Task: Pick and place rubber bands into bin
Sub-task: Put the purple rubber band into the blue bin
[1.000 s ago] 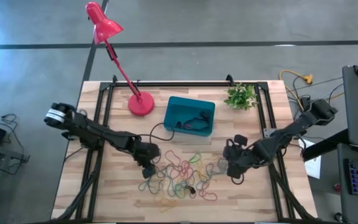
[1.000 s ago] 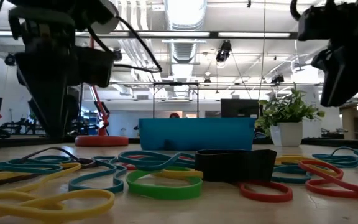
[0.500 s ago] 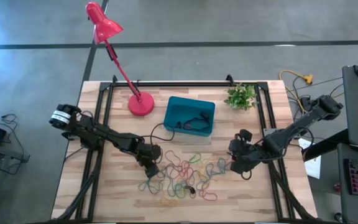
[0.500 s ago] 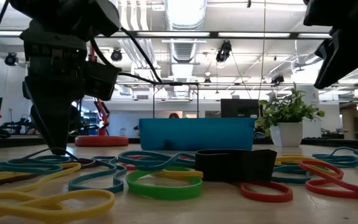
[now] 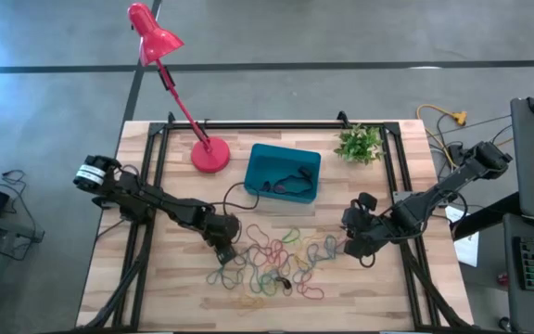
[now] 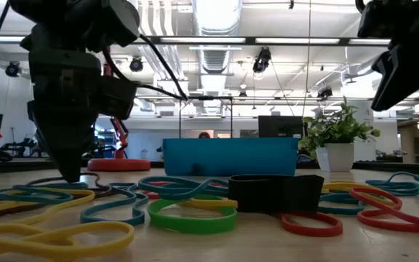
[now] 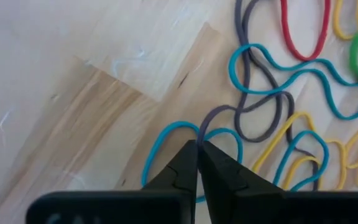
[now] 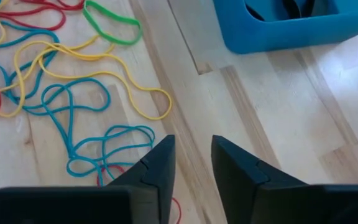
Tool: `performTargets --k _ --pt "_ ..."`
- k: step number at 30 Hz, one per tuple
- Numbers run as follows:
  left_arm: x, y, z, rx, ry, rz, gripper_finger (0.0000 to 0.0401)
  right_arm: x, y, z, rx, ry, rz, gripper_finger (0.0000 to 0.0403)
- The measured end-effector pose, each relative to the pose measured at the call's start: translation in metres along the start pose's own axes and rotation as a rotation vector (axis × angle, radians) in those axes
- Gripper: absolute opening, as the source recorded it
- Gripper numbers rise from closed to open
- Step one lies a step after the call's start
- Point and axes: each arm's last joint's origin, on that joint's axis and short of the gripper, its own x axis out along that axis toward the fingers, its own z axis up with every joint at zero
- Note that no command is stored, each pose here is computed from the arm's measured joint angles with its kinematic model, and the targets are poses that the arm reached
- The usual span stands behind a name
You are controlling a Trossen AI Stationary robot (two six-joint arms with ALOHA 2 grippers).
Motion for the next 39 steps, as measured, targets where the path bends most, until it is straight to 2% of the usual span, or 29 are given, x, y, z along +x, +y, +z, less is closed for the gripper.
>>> performTargets --k 5,12,18,28,33,39 --pt "-0.006 -0.005 0.003 0.009 -0.024 -0.022 0.0 0.0 0.0 0.0 0.006 0.001 -0.001 0.0083" --pt "-0.032 -0.019 0.01 0.102 -0.122 -0.096 0.0 0.001 0.0 -0.001 0.004 0.0 0.0 0.0074" --pt "-0.066 -0.031 0.02 0.221 -0.277 -0.137 0.0 0.001 0.0 0.0 0.012 -0.019 -0.014 0.0073" --pt "-0.114 -0.054 0.04 0.471 -0.622 -0.211 0.0 0.001 0.001 0.001 0.056 -0.031 -0.004 0.0068" --pt "-0.126 -0.057 0.054 0.555 -0.759 -0.207 0.0 0.001 0.002 0.002 0.086 -0.036 0.003 0.0072" --pt "-0.129 -0.044 0.075 0.541 -0.89 -0.061 0.0 0.0 0.002 0.003 0.132 -0.041 0.01 0.0068"
